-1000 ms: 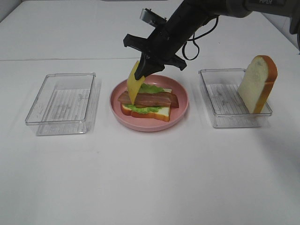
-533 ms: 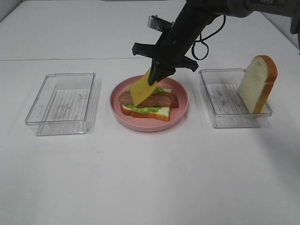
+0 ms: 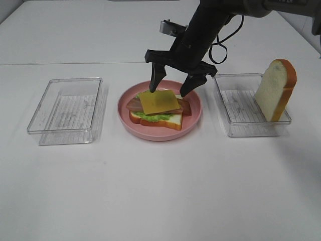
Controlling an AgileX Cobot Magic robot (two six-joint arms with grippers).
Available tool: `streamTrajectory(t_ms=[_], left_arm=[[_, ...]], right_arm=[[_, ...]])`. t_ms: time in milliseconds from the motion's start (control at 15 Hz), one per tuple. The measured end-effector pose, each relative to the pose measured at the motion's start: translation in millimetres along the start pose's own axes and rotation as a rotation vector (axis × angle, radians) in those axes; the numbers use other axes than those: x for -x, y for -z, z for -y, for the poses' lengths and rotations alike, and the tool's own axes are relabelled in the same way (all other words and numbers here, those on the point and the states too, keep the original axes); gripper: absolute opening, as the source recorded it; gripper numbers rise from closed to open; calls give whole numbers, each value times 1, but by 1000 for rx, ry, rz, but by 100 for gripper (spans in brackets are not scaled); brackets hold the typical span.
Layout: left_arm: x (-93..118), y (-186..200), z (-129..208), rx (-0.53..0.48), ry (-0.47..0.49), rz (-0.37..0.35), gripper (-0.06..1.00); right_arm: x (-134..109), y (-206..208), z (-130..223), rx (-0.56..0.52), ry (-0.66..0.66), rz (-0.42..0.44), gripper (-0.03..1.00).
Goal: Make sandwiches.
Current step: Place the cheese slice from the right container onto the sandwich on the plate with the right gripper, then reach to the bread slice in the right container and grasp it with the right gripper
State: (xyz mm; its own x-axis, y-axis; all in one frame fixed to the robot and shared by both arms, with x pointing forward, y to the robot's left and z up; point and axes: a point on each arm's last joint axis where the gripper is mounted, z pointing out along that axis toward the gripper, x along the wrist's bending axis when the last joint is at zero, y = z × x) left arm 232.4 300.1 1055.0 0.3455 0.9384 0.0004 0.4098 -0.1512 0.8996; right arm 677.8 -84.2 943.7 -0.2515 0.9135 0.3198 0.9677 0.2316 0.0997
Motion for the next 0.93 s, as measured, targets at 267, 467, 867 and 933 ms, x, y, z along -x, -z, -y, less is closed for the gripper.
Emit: streamTrajectory(t_ms=[267,467,867,933], left_arm=[[0,0,0,0,0,0,77],[0,0,0,0,0,0,77],[0,0,0,0,0,0,77],[0,0,0,0,0,0,77]], right_arm=[[-2,37,5,35,52,94,76],[3,65,9,72,66,228,76],[47,129,14,163,-17,455,76],[59,135,14,169,-46,460,76]])
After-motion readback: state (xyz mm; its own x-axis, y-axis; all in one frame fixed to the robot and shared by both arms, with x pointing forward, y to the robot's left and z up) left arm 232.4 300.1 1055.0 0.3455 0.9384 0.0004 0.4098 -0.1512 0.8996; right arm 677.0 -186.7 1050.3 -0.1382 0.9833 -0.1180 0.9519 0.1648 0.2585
